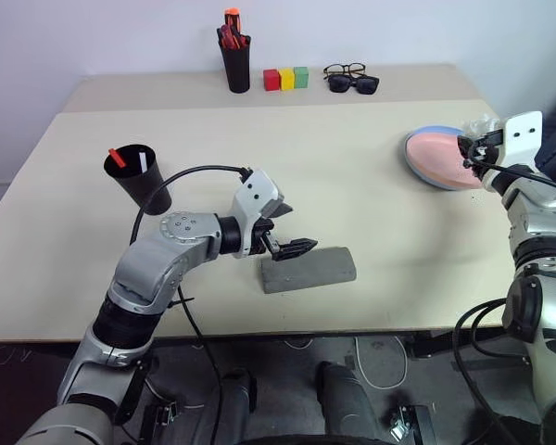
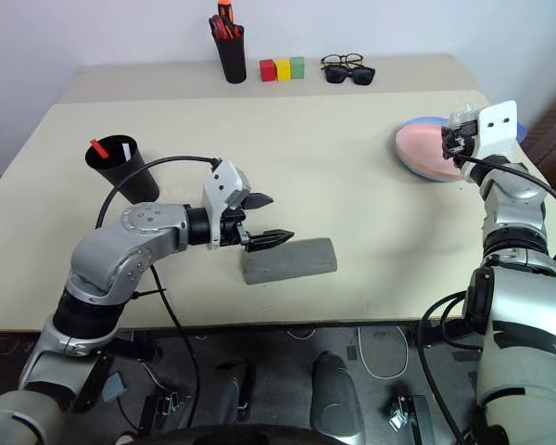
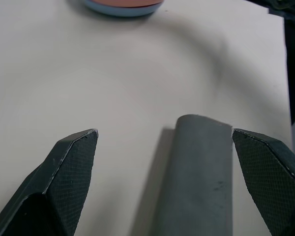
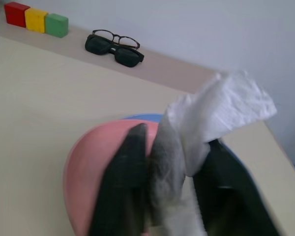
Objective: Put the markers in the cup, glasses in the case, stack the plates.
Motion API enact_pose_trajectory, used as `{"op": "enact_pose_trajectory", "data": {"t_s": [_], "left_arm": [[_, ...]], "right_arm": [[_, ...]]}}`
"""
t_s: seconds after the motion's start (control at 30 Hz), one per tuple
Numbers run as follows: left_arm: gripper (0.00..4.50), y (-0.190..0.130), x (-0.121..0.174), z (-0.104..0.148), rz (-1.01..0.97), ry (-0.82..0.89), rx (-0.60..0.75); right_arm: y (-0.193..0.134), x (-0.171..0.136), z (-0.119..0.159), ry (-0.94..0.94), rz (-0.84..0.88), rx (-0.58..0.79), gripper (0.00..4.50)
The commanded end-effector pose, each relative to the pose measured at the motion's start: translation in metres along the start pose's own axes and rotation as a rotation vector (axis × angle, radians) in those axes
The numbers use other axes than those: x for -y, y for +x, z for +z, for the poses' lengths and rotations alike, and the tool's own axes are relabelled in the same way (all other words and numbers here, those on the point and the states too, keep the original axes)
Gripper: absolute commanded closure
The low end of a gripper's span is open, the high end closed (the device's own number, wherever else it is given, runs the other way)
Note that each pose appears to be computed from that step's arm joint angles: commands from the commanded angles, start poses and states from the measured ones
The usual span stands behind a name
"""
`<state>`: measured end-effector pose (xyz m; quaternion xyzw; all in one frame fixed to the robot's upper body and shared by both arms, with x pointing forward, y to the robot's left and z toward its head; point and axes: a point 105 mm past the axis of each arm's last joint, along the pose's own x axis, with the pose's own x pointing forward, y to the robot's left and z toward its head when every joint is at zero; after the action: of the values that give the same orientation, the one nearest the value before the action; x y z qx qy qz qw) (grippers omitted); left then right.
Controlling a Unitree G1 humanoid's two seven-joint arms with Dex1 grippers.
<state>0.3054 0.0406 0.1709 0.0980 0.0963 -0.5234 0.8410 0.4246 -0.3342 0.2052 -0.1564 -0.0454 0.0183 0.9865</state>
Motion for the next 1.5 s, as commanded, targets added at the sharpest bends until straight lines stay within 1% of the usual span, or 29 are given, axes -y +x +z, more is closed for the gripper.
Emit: {"op": "enact_pose_trajectory", "data": {"t_s": [0.03,0.2,0.33,0.43,0.6,0.73,0.83,0.97,1.27,1.5], "left_arm": [[0.0,-0.006,0.003,0.011,0.003,0.021,0.04],[0.0,-0.003,0.005,0.009,-0.012,0.015,0.032],[0.0,0.001,0.006,0.01,-0.03,0.014,0.036],[0.0,0.004,0.007,0.01,-0.044,0.013,0.034],[0.0,0.007,0.008,0.01,-0.062,0.013,0.036],[0.0,0.007,0.009,0.01,-0.064,0.015,0.038],[0.0,0.005,0.008,0.01,-0.059,0.017,0.036],[0.0,0.002,0.006,0.01,-0.043,0.021,0.035],[0.0,-0.008,0.002,0.009,0.011,0.016,0.027],[0.0,-0.012,0.003,0.005,0.023,0.0,0.018]], "right_arm": [[0.003,0.008,0.021,-0.027,-0.041,0.072,1.19],[-0.006,0.022,0.028,0.009,-0.059,0.125,1.19],[-0.02,0.028,0.022,0.02,0.012,0.124,1.19],[-0.035,0.023,0.007,0.041,0.135,0.09,1.19],[-0.065,0.01,-0.027,0.143,0.319,-0.019,1.19],[-0.075,0.004,-0.041,0.183,0.355,-0.078,1.19],[-0.074,-0.001,-0.046,0.197,0.363,-0.1,1.19],[-0.063,-0.008,-0.049,0.196,0.348,-0.11,1.19],[-0.034,-0.015,-0.037,0.165,0.279,-0.074,1.19],[-0.035,-0.02,-0.036,0.194,0.322,-0.057,1.19]]}}
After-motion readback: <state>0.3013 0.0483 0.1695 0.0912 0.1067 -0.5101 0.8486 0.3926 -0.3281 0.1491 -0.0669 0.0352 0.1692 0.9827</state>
